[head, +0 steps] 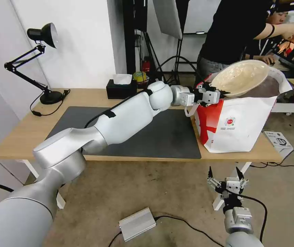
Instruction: Pick up the trash from the table and place it into the takeout bag.
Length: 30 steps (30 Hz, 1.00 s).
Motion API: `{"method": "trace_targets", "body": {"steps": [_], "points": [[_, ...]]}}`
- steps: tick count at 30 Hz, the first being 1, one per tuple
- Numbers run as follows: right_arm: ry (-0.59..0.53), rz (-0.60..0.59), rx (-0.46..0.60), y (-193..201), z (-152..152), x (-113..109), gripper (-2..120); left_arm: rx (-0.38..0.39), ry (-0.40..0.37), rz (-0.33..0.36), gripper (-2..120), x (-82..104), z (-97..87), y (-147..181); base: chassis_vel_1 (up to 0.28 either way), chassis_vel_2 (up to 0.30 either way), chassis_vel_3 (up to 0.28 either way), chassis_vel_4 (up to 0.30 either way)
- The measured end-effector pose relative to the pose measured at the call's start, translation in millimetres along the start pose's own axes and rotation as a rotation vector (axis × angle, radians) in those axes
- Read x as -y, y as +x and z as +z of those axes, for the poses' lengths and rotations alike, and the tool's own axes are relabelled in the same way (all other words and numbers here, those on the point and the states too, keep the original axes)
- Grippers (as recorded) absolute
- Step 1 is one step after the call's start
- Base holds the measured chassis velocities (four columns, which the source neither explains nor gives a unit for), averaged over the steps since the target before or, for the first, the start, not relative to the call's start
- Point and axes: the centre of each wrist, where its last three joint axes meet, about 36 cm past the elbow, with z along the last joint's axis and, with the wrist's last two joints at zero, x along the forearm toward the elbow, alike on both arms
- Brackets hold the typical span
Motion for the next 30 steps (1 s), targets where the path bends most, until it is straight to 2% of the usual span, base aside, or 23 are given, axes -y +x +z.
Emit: {"method": "trace_targets", "body": {"steps": [2, 3, 7, 8, 11, 13, 18, 19, 22, 24, 26, 30], "points": [[0.000, 0.000, 0.000, -0.1, 0.0, 0.0, 100, -0.003, -0.002, -0.002, 9, -1.7, -0.1, 2.2, 0.000, 0.000, 0.000, 0.000], [0.000, 0.000, 0.000, -0.1, 0.0, 0.0, 100, -0.003, -0.002, -0.002, 9, -1.7, -0.1, 2.2, 0.000, 0.000, 0.000, 0.000], [-0.001, 0.000, 0.004, -0.4, -1.2, 0.0, 100, -0.006, -0.008, -0.011, 27, -6.7, 0.0, 5.5, 0.000, 0.000, 0.000, 0.000], [-0.001, 0.000, 0.004, -0.4, -1.2, 0.0, 100, -0.006, -0.008, -0.011, 27, -6.7, 0.0, 5.5, 0.000, 0.000, 0.000, 0.000], [-0.002, -0.001, 0.007, -0.5, -2.3, 0.0, 100, -0.005, -0.014, -0.016, 42, -10.8, -1.5, 6.6, 0.000, 0.000, 0.000, 0.000], [-0.002, -0.001, 0.007, -0.5, -2.4, 0.0, 100, -0.003, -0.015, -0.017, 45, -11.9, -2.3, 6.7, 0.000, 0.000, 0.000, 0.000], [-0.003, -0.002, 0.010, 0.0, -3.7, -0.1, 100, 0.006, -0.009, -0.022, 69, -13.2, -5.5, 6.3, 0.000, 0.000, 0.000, 0.000], [-0.003, -0.002, 0.010, 0.0, -3.7, -0.1, 100, 0.006, -0.009, -0.022, 69, -13.2, -5.5, 6.3, 0.000, 0.000, 0.000, 0.000], [-0.002, -0.001, 0.010, -0.1, -3.8, 0.3, 100, 0.011, -0.007, -0.024, 82, -13.5, -7.1, 5.5, 0.000, 0.000, 0.000, 0.000], [-0.002, -0.001, 0.010, -0.2, -3.8, 0.3, 100, 0.013, -0.007, -0.026, 85, -13.6, -7.8, 5.2, 0.000, 0.000, 0.000, 0.000], [-0.003, -0.001, 0.011, -0.6, -4.0, 0.3, 100, 0.020, -0.006, -0.044, 95, -13.2, -10.1, 4.4, 0.000, 0.000, 0.000, 0.000], [-0.003, 0.000, 0.013, -1.2, -4.4, 0.2, 100, 0.025, 0.004, -0.062, 99, -14.1, -14.4, 4.6, 0.000, 0.000, 0.000, 0.000]]}}
